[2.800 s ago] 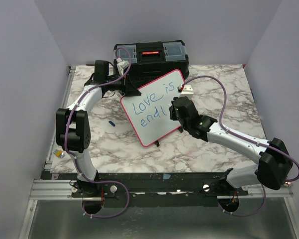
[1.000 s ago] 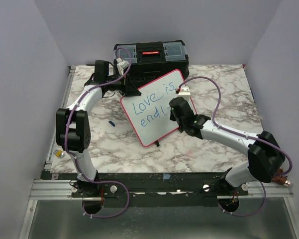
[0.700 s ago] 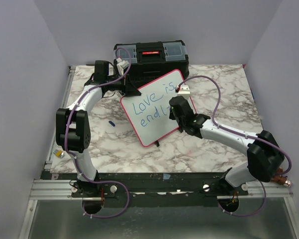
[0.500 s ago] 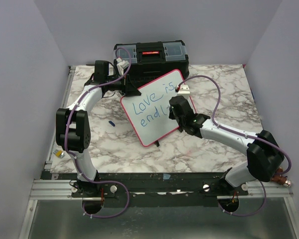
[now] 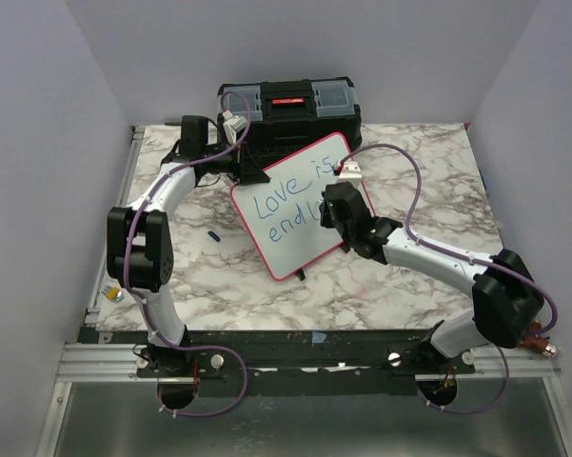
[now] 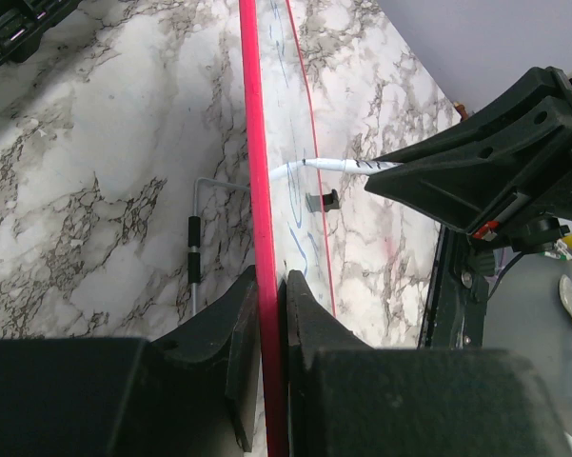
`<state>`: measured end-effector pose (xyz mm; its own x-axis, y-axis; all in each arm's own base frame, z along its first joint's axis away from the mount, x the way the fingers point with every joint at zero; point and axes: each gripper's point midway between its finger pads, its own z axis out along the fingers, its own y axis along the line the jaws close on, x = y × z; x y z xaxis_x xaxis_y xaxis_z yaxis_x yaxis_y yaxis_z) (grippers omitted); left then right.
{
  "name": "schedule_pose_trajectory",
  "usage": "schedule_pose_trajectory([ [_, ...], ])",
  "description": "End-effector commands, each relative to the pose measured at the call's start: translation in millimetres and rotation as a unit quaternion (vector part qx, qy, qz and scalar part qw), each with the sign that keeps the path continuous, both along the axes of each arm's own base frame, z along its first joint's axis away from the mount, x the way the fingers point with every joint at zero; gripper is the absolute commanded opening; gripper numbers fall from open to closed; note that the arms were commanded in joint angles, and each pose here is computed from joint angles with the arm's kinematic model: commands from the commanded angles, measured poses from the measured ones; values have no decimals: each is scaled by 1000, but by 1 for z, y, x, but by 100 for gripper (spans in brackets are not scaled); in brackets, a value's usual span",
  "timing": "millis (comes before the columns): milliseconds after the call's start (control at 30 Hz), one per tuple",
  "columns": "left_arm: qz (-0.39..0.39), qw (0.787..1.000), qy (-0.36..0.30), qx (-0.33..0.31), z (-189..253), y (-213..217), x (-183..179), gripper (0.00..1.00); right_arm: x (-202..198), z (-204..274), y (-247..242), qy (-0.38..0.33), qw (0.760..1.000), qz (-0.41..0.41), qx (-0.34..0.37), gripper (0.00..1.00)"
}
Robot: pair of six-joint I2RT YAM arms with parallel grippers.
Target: Write a sentence on the whiteboard
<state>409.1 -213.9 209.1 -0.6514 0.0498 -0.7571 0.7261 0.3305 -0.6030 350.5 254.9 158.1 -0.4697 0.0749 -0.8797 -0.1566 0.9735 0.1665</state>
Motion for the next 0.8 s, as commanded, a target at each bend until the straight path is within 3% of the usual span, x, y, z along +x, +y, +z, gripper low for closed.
schedule_pose_trajectory([
  [0,-23,995,-93,-10,25,-5,4,0,-12,-19,7,31,999,27,11,1],
  [767,-22,995,-93,-10,25,-5,4,0,-35,-47,-32,60,998,-17,-27,1],
])
